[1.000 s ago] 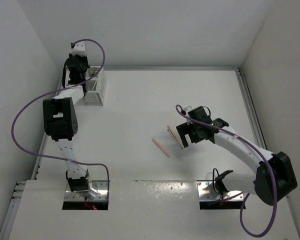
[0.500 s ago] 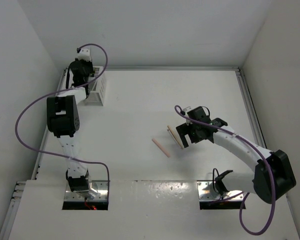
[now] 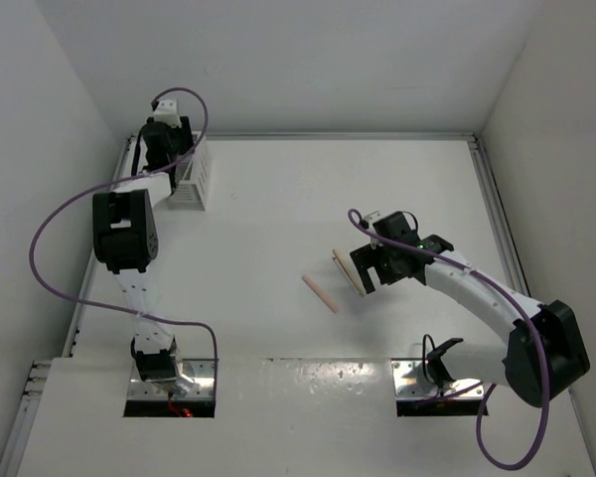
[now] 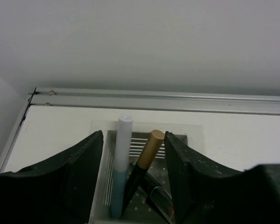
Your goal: Organize the makeup
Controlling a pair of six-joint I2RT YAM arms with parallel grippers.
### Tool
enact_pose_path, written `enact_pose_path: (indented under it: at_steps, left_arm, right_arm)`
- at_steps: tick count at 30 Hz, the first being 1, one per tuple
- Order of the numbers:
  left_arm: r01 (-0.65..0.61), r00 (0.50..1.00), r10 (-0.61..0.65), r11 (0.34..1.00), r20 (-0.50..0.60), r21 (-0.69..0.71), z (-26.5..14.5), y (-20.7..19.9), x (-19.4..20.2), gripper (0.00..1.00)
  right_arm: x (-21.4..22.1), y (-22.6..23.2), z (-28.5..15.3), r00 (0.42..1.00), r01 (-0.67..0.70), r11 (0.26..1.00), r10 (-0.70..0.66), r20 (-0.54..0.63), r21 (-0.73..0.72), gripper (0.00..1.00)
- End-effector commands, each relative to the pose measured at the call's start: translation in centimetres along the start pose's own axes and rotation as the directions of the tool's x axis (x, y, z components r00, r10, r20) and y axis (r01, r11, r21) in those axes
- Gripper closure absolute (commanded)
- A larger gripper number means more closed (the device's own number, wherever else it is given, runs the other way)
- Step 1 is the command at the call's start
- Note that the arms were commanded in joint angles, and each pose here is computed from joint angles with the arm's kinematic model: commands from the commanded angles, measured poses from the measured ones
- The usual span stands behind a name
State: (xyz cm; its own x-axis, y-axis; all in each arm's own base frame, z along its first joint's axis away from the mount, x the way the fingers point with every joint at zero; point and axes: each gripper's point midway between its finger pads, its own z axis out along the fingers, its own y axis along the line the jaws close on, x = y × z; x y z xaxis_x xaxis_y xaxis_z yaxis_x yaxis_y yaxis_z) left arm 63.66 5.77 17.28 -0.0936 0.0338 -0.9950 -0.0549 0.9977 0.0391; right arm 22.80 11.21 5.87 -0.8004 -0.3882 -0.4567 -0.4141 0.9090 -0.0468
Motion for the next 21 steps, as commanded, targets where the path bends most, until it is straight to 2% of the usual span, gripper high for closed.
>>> enact_pose_path:
  at_steps: [1, 3, 4, 5, 7, 9, 10, 12, 13, 14, 16, 17, 18, 21]
  left_arm:
    - [0.112, 0.991, -0.102, 0.987, 0.090, -0.113, -1.9, 1.7, -8.6, 0.39]
    - [0.132, 0.988, -0.120, 0.983, 0.101, -0.126, -2.9, 1.5, -10.3, 0.39]
    - [0.136, 0.984, -0.120, 0.983, 0.131, -0.126, -4.3, 1.2, -12.5, 0.39]
    - [0.151, 0.984, -0.133, 0.977, 0.121, -0.153, -5.2, 0.9, -12.4, 0.39]
    - [0.223, 0.969, -0.194, 0.953, 0.154, -0.207, -8.0, 0.9, -15.2, 0.39]
    - [0.277, 0.955, -0.248, 0.940, 0.163, -0.199, -9.9, 0.8, -17.0, 0.39]
    - [0.307, 0.948, -0.280, 0.931, 0.151, -0.198, -10.8, 0.7, -17.0, 0.39]
    - [0.375, 0.926, -0.368, 0.920, 0.082, -0.114, -13.8, -2.5, -17.0, 0.44]
    - [0.389, 0.919, -0.394, 0.914, -0.025, -0.112, -14.9, -4.1, -13.6, 0.44]
    - [0.395, 0.913, -0.396, 0.918, -0.098, -0.033, -16.2, -7.6, -12.4, 0.44]
    - [0.413, 0.892, -0.397, 0.910, -0.219, 0.030, -18.6, -11.4, -9.3, 0.44]
    - [0.433, 0.848, -0.402, 0.901, -0.345, 0.014, -20.0, -13.2, -4.2, 0.44]
    - [0.443, 0.824, -0.382, 0.895, -0.419, 0.055, -21.5, -16.2, -2.0, 0.44]
    - [0.451, 0.740, -0.323, 0.889, -0.590, 0.079, -25.3, -21.5, 4.8, 0.42]
  right_arm:
    - [-1.6, 0.6, -0.8, 0.998, -0.019, 1.000, 0.020, 0.054, -0.021, 0.05]
    - [-1.5, 0.7, -0.9, 0.998, -0.024, 0.999, 0.025, 0.055, -0.025, 0.05]
    - [-1.5, 0.8, -0.9, 0.998, -0.022, 0.999, 0.024, 0.055, -0.030, 0.05]
    - [-1.5, 0.7, -1.0, 0.998, -0.024, 0.999, 0.025, 0.058, -0.028, 0.05]
    - [-1.3, 0.7, -1.1, 0.998, -0.022, 0.999, 0.023, 0.052, -0.027, 0.05]
    - [-1.1, 0.7, -1.2, 0.999, -0.026, 0.999, 0.027, 0.046, -0.027, 0.09]
    - [-1.0, 0.7, -1.2, 0.999, -0.024, 0.999, 0.026, 0.042, -0.029, 0.09]
    - [-0.4, 1.0, -1.0, 0.999, -0.033, 0.999, 0.034, 0.033, -0.042, 0.11]
    - [-0.4, 1.1, -0.9, 0.998, -0.042, 0.998, 0.044, 0.037, -0.047, 0.11]
    - [-0.4, 1.1, -0.9, 0.998, -0.051, 0.998, 0.053, 0.039, -0.044, 0.11]
    - [0.0, 1.3, -0.6, 0.997, -0.056, 0.997, 0.058, 0.042, -0.053, 0.11]
    - [-0.2, 1.5, -0.7, 0.996, -0.066, 0.996, 0.069, 0.048, -0.065, 0.11]
    - [0.0, 1.6, -0.5, 0.997, -0.065, 0.996, 0.068, 0.045, -0.068, 0.11]
    - [-0.1, 1.9, -0.7, 0.996, -0.075, 0.994, 0.079, 0.045, -0.081, 0.11]
